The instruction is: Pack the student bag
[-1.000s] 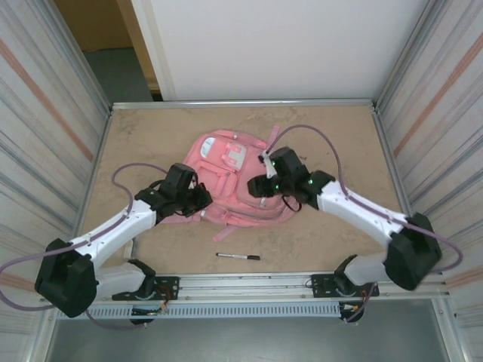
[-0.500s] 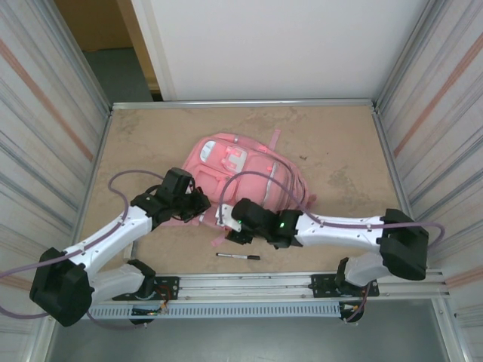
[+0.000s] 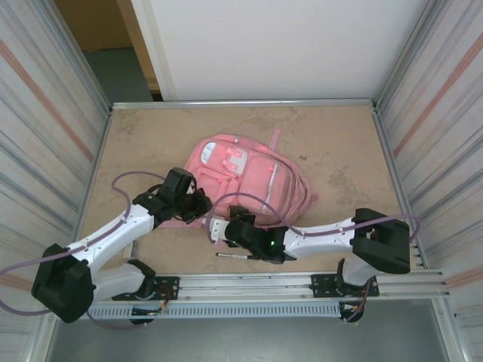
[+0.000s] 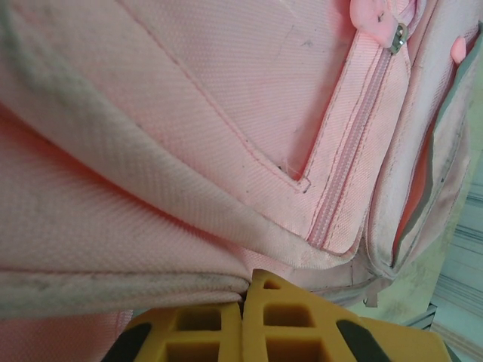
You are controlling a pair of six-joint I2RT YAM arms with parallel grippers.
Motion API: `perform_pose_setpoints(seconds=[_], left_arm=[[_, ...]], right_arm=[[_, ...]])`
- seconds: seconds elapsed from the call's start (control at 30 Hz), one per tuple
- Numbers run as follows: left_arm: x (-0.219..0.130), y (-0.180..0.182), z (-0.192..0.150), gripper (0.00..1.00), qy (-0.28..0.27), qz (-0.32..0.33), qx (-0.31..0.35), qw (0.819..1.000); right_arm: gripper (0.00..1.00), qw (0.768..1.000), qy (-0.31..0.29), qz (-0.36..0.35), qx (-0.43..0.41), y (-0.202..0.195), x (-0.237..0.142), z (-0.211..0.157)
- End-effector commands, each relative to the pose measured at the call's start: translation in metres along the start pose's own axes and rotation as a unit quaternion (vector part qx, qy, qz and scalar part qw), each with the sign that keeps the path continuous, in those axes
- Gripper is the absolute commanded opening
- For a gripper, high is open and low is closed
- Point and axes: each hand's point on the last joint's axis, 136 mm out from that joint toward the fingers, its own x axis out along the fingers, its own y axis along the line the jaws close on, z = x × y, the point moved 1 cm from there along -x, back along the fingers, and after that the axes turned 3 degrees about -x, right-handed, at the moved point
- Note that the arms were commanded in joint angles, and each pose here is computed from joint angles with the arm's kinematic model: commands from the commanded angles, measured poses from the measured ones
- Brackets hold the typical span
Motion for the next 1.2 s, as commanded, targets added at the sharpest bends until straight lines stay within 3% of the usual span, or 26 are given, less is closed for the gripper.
perform_pose_setpoints(seconds=[0.0,0.07,0.2,0.37,0.53,0.63,0.77,0.93,1.03,1.17], left_arm=[[-0.003,-0.019,-0.003,0.0,0.013,-0.038,0.014,0.999],[-0.002,-0.017,-0.004,0.0,0.017,-0.035,0.011,0.999],[-0.001,-0.012,-0.006,0.0,0.019,-0.031,0.01,0.999],[-0.002,-0.008,-0.005,0.0,0.016,-0.029,0.008,0.999],[0.001,-0.003,-0.001,0.0,0.01,-0.032,-0.006,0.999],[0.001,-0.002,0.0,0.0,0.004,-0.031,-0.007,0.999],[0.002,-0.003,0.003,0.0,-0.005,-0.041,-0.022,0.999],[0.0,0.004,0.01,0.0,-0.033,-0.034,-0.035,0.998],[-0.002,0.009,0.015,0.0,-0.042,-0.036,-0.047,0.997],[0.0,0.02,0.022,0.0,-0.053,-0.027,-0.062,0.996]], right_arm=[[0.54,1.0,0.0,-0.024,0.005,0.0,0.006,0.004],[0.48,0.999,0.003,-0.035,0.011,-0.001,0.007,0.004],[0.19,0.997,-0.014,-0.053,0.051,-0.01,0.001,0.008],[0.08,0.988,-0.04,-0.041,0.146,-0.021,-0.015,0.005],[0.01,0.965,-0.021,-0.008,0.261,-0.021,-0.019,-0.01],[0.0,0.921,0.019,0.008,0.389,-0.02,-0.019,-0.027],[0.0,0.831,0.083,0.005,0.55,-0.02,-0.021,-0.053],[0.0,0.716,0.13,-0.014,0.685,-0.017,-0.029,-0.07],[0.0,0.667,0.153,-0.013,0.729,-0.011,-0.033,-0.071],[0.0,0.626,0.177,-0.021,0.759,-0.008,-0.037,-0.074]])
